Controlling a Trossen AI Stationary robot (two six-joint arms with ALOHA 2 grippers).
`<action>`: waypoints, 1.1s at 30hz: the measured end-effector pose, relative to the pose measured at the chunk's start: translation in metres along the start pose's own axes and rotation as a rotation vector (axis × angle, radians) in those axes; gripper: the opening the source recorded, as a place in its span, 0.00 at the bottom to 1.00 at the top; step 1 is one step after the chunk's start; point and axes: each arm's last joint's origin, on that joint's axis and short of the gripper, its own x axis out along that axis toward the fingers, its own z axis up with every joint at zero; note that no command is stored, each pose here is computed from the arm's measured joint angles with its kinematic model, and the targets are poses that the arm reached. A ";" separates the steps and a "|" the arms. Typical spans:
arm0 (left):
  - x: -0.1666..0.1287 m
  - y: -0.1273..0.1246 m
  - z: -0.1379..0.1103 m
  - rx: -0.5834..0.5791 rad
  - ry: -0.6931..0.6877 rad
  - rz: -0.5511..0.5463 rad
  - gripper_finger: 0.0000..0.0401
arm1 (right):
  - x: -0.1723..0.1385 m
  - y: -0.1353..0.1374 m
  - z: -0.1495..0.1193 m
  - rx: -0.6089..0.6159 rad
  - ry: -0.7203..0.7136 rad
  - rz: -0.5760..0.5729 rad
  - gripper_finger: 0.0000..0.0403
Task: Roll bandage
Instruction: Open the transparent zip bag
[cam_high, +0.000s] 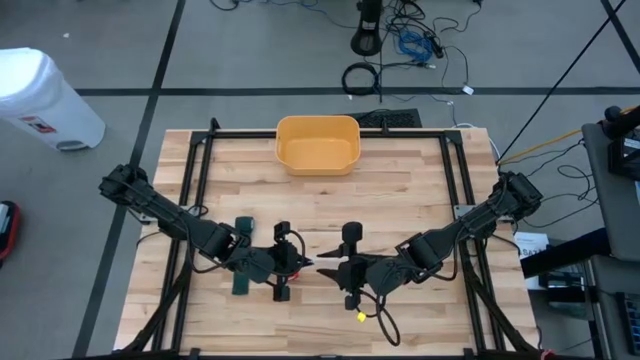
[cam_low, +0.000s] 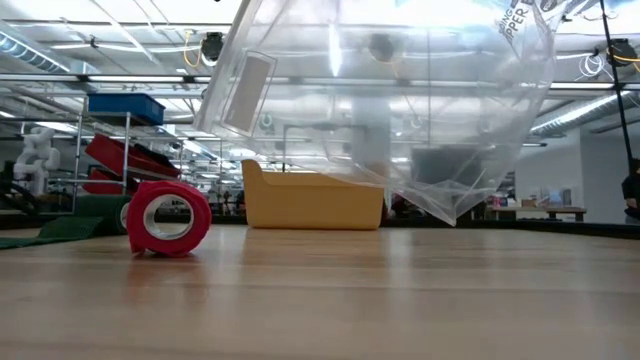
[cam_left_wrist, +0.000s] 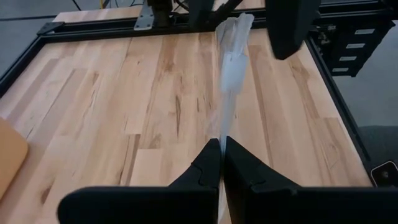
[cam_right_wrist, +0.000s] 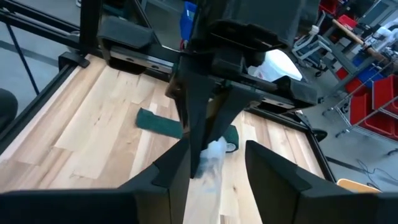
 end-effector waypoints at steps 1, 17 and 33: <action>0.000 0.000 0.000 0.000 0.000 0.000 0.02 | 0.000 0.000 0.000 0.000 0.000 -0.001 0.34; 0.000 0.000 0.000 0.001 0.000 0.001 0.02 | 0.007 0.000 -0.003 -0.007 -0.001 0.065 0.14; 0.000 0.000 0.000 0.000 0.000 0.000 0.02 | 0.007 0.001 -0.001 -0.024 -0.014 0.063 0.02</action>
